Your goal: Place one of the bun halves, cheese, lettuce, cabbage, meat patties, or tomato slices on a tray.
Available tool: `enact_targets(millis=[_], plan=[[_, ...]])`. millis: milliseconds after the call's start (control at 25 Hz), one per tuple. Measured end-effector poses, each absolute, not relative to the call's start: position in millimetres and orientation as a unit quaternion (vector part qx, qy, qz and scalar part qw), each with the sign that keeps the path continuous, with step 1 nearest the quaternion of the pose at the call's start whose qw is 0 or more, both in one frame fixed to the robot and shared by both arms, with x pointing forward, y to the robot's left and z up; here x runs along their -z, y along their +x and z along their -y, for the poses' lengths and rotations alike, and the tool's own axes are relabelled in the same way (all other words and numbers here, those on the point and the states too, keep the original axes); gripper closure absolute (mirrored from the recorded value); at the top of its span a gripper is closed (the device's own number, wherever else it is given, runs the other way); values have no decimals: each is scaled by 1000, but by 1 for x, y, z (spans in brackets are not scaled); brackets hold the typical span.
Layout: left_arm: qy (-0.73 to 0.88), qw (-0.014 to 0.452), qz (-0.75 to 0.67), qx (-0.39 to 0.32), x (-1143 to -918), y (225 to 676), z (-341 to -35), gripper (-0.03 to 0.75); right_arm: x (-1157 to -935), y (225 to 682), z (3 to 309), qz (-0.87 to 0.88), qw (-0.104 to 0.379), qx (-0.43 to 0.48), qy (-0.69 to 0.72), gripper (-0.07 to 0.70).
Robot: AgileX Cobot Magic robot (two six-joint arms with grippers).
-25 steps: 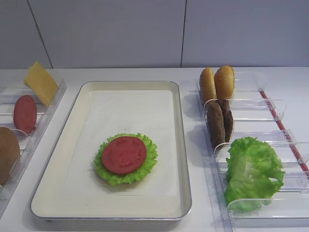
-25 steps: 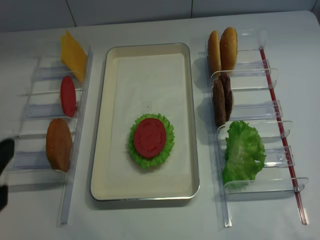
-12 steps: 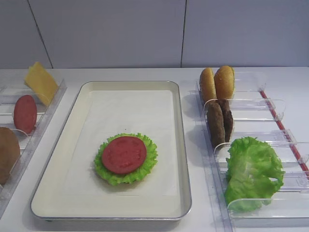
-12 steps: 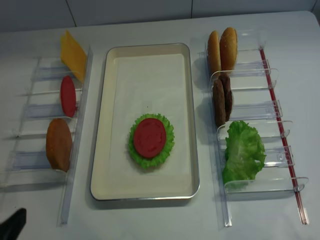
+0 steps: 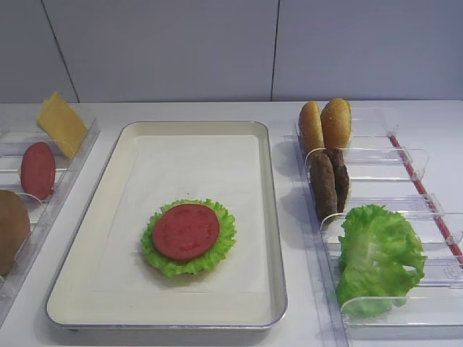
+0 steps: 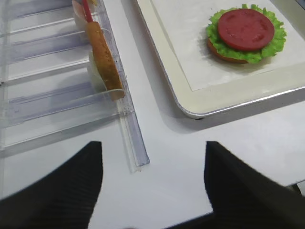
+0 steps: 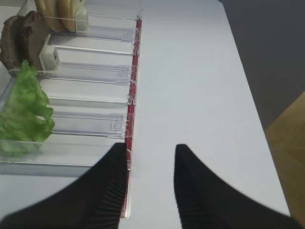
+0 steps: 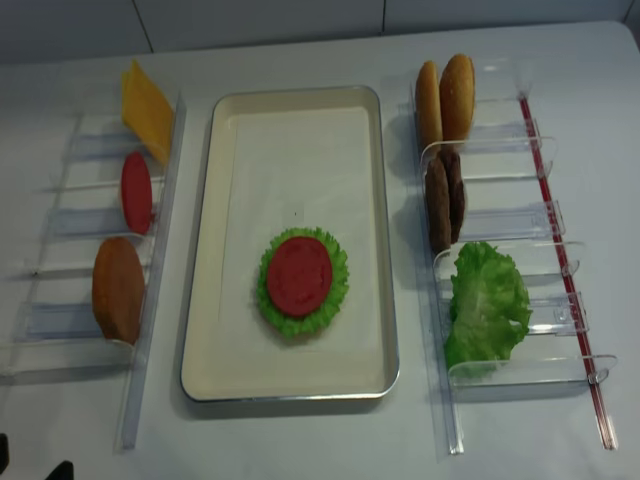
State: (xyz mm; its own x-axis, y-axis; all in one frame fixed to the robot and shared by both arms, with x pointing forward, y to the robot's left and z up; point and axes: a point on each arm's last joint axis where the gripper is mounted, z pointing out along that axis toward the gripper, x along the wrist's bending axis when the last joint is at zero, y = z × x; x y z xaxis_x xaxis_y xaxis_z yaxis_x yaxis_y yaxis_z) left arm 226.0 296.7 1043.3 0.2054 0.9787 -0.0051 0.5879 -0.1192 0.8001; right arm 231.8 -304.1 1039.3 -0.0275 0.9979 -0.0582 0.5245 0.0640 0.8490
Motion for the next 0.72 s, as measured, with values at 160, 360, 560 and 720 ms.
enact_targets(millis=[160, 360, 560, 720], plan=[[692, 355, -559, -286, -1041, 229, -296, 286, -1039, 232, 304, -636, 357, -332, 599, 356], [692, 357, -557, -289, -1040, 230, -296, 286, -1039, 232, 304, -636, 357, -332, 599, 356], [691, 358, -557, -290, -1040, 230, -296, 286, -1039, 232, 304, -636, 357, -332, 599, 356], [691, 358, -557, -290, -1040, 230, -296, 286, -1039, 232, 304, -636, 357, -332, 599, 356]])
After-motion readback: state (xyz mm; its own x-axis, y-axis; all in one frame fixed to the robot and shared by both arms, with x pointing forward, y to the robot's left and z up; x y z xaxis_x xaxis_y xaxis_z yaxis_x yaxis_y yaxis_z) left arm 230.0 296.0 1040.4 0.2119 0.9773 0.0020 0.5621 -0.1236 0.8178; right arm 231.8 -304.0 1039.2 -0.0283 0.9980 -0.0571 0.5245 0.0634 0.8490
